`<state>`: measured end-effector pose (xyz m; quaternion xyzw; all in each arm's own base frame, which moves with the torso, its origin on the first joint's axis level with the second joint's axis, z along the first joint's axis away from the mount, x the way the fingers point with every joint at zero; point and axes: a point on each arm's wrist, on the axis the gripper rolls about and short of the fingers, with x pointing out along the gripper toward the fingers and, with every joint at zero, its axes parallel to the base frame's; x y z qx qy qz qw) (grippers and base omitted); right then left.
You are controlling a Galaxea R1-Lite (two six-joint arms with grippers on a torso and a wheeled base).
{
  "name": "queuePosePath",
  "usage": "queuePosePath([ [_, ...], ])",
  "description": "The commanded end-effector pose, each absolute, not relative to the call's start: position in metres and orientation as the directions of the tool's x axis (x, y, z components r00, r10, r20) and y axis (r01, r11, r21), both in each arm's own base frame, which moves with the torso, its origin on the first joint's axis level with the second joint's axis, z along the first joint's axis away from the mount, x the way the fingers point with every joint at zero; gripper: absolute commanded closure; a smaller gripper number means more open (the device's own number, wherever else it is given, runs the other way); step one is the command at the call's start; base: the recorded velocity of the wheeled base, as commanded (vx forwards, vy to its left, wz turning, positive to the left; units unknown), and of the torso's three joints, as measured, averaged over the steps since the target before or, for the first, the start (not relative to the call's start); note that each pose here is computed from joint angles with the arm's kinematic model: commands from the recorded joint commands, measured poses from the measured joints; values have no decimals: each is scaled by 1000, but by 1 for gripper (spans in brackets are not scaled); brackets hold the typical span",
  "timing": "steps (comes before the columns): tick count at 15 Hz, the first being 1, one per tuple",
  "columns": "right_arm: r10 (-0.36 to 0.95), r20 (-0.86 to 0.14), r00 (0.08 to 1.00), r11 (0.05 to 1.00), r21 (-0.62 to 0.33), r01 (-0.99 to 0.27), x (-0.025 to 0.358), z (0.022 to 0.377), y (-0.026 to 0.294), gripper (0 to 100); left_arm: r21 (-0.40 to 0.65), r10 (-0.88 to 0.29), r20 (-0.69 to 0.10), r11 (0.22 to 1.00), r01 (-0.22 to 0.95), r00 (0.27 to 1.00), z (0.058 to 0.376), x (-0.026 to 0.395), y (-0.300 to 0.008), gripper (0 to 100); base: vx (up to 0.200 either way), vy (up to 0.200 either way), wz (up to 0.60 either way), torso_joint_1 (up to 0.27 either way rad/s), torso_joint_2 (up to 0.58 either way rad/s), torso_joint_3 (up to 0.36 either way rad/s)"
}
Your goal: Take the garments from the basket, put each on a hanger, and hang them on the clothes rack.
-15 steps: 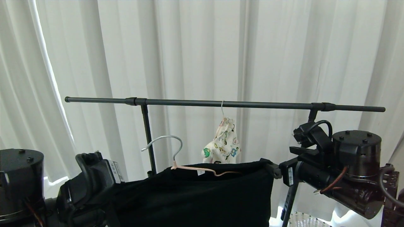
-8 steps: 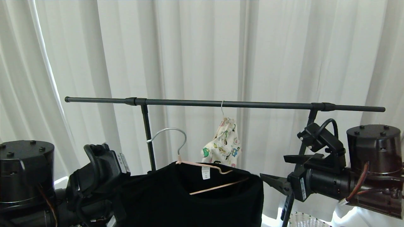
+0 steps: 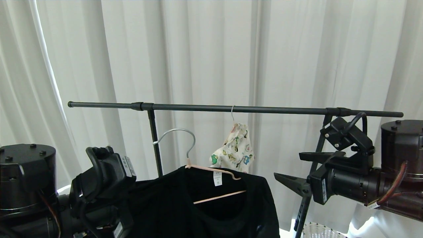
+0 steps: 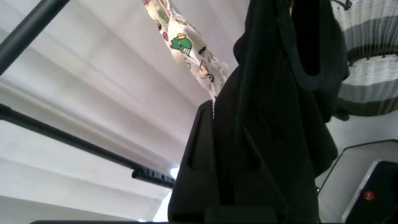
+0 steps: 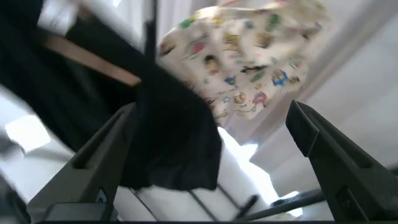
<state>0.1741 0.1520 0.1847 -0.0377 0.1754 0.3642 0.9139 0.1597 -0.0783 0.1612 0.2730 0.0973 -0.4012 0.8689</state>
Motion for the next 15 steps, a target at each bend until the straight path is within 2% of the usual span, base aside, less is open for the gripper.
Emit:
queuePosePath([
  [1,688,-359,631,669,-25,-743,165,185,158,0,402,-655,-374,525,751,657,165,160,-80,100,0,0,0,0,0,0],
  [4,769,-392,504,493,-138,-859,158,193,176,0,385,-706,-368,477,790,605,165,158,-85,100,0,0,0,0,0,0],
  [6,783,-404,473,442,-174,-880,161,203,191,0,371,-745,-360,438,819,562,166,157,-88,100,0,0,0,0,0,0],
  [10,808,-474,350,325,-136,-936,156,198,221,0,383,-772,-347,401,832,532,169,153,-93,100,0,0,0,0,0,0],
  [15,786,-538,305,292,-111,-950,157,186,233,0,399,-790,-327,382,833,519,170,151,-98,100,0,0,0,0,0,0],
])
